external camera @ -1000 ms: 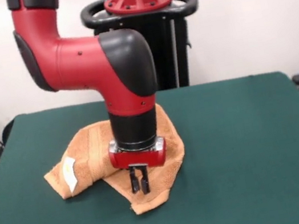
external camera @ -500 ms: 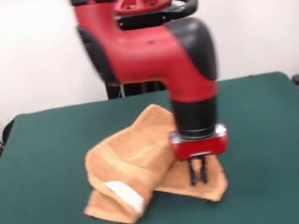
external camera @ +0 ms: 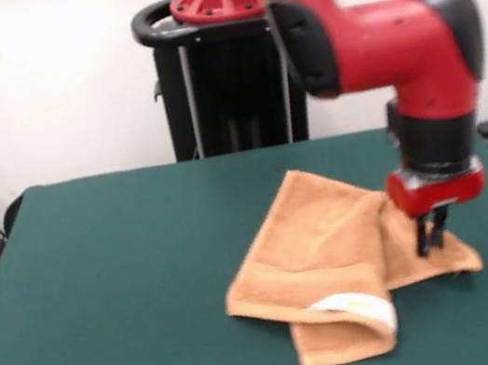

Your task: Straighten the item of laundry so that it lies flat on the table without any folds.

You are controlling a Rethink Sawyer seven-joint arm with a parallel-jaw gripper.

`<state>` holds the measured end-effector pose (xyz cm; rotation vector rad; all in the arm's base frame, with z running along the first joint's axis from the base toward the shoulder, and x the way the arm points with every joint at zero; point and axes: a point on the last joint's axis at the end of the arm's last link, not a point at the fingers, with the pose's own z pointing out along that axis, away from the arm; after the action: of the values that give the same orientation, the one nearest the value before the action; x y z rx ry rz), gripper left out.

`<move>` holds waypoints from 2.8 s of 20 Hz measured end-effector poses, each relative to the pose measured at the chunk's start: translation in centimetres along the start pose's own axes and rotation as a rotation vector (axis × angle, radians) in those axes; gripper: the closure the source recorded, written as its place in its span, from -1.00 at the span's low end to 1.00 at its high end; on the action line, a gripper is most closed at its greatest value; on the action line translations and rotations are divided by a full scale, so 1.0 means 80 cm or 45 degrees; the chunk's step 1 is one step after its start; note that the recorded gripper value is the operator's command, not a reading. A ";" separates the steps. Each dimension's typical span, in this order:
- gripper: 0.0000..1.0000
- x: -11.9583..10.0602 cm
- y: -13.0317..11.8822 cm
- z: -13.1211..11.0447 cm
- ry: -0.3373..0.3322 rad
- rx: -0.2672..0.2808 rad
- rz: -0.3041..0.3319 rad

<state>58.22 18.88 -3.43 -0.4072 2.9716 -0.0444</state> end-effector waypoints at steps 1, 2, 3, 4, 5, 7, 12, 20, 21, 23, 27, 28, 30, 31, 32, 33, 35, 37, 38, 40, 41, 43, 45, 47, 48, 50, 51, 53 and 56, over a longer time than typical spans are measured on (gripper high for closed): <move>1.00 0.004 0.011 -0.013 0.020 -0.006 -0.015; 1.00 0.008 0.010 -0.023 0.031 -0.010 -0.011; 1.00 0.013 0.004 -0.032 0.036 -0.012 0.003; 1.00 0.017 -0.003 -0.040 0.041 -0.014 0.017; 1.00 0.021 -0.013 -0.047 0.045 -0.016 0.037; 1.00 0.027 -0.028 -0.056 0.051 -0.016 0.066; 1.00 0.084 -0.154 -0.104 0.089 0.007 0.263; 1.00 0.164 -0.283 -0.157 0.167 0.024 0.423; 1.00 0.178 -0.301 -0.166 0.187 0.025 0.431; 1.00 0.192 -0.320 -0.178 0.212 0.025 0.438; 1.00 0.212 -0.345 -0.202 0.256 0.020 0.427; 1.00 0.214 -0.348 -0.208 0.265 0.018 0.424; 1.00 0.216 -0.347 -0.220 0.280 0.014 0.410; 1.00 0.214 -0.341 -0.227 0.284 0.012 0.395; 1.00 0.212 -0.338 -0.229 0.284 0.010 0.388; 1.00 0.208 -0.333 -0.231 0.280 0.010 0.373; 1.00 0.195 -0.317 -0.236 0.265 0.009 0.328; 1.00 0.184 -0.303 -0.237 0.255 0.009 0.290; 1.00 0.179 -0.295 -0.238 0.249 0.008 0.269; 1.00 0.164 -0.271 -0.241 0.238 0.002 0.222; 1.00 0.159 -0.261 -0.241 0.234 -0.001 0.205; 1.00 0.146 -0.233 -0.243 0.232 -0.013 0.164; 1.00 0.136 -0.204 -0.245 0.243 -0.029 0.124; 1.00 0.128 -0.180 -0.247 0.258 -0.042 0.090; 1.00 0.119 -0.151 -0.251 0.282 -0.055 0.043; 1.00 0.114 -0.135 -0.253 0.297 -0.060 0.018; 1.00 0.108 -0.116 -0.257 0.313 -0.067 -0.010; 1.00 0.103 -0.099 -0.260 0.329 -0.073 -0.033; 1.00 0.091 -0.061 -0.268 0.350 -0.083 -0.081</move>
<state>49.50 12.46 16.99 -0.5445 3.2362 -0.0110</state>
